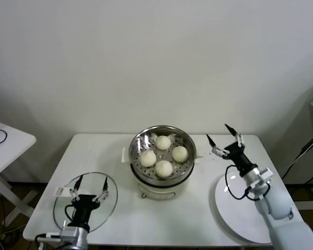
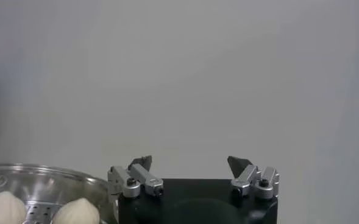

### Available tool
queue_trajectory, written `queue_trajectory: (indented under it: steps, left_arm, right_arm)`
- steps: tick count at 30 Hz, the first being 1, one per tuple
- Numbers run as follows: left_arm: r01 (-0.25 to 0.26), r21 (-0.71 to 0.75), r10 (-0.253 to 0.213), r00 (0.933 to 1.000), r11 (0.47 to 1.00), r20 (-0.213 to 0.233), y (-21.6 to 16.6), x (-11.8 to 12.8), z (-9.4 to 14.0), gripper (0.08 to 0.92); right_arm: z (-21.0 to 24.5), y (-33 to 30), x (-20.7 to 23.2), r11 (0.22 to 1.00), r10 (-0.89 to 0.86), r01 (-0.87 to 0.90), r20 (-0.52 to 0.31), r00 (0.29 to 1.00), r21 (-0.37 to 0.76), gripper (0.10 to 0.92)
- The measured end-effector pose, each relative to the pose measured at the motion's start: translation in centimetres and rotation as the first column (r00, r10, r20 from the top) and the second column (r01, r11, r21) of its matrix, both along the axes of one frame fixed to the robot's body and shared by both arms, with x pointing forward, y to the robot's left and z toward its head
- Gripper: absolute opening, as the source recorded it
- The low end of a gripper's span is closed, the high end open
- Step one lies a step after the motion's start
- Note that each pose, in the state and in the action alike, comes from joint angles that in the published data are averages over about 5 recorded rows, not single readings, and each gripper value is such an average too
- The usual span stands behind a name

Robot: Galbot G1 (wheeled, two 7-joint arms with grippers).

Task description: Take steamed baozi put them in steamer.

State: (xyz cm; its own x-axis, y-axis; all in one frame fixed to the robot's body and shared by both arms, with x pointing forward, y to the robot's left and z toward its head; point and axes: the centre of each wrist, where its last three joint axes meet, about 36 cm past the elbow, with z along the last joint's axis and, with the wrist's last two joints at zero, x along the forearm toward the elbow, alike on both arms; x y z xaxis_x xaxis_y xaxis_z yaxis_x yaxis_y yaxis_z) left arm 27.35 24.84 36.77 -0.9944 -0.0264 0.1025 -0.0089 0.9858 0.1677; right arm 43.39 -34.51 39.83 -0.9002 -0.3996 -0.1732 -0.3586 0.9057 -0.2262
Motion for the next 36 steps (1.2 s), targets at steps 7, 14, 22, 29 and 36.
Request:
queue_trajectory:
  steps: [7, 14, 22, 29, 36]
  left_arm:
    - [-0.008, -0.003, 0.008, 0.9999, 1.000, -0.010, 0.4, 0.2, -0.1, 0.823]
    - [-0.009, -0.008, 0.009, 0.9998, 1.000, -0.020, 1.1, 0.4, -0.2, 0.823]
    - [-0.013, -0.005, 0.013, 0.9994, 1.000, -0.033, 1.9, 0.0, -0.6, 0.823]
    - [-0.013, -0.007, 0.013, 0.9992, 1.000, -0.037, 2.3, -0.1, -0.7, 0.823]
    - [-0.012, -0.017, 0.011, 0.9994, 1.000, -0.032, 2.6, -0.2, -0.7, 0.823]
  right_arm:
    - [-4.9, 1.6, -4.9, 0.987, -0.097, 0.105, -0.074, 0.993, 0.125, 0.823]
    - [-7.4, 2.2, -8.9, 0.963, -0.170, 0.195, -0.143, 0.975, 0.187, 0.823]
    - [-8.7, 2.6, -12.1, 0.949, -0.202, 0.242, -0.204, 0.958, 0.200, 0.823]
    - [-8.9, 3.1, -13.6, 0.942, -0.222, 0.268, -0.225, 0.949, 0.200, 0.823]
    - [-8.8, 3.2, -14.6, 0.942, -0.233, 0.277, -0.227, 0.946, 0.187, 0.823]
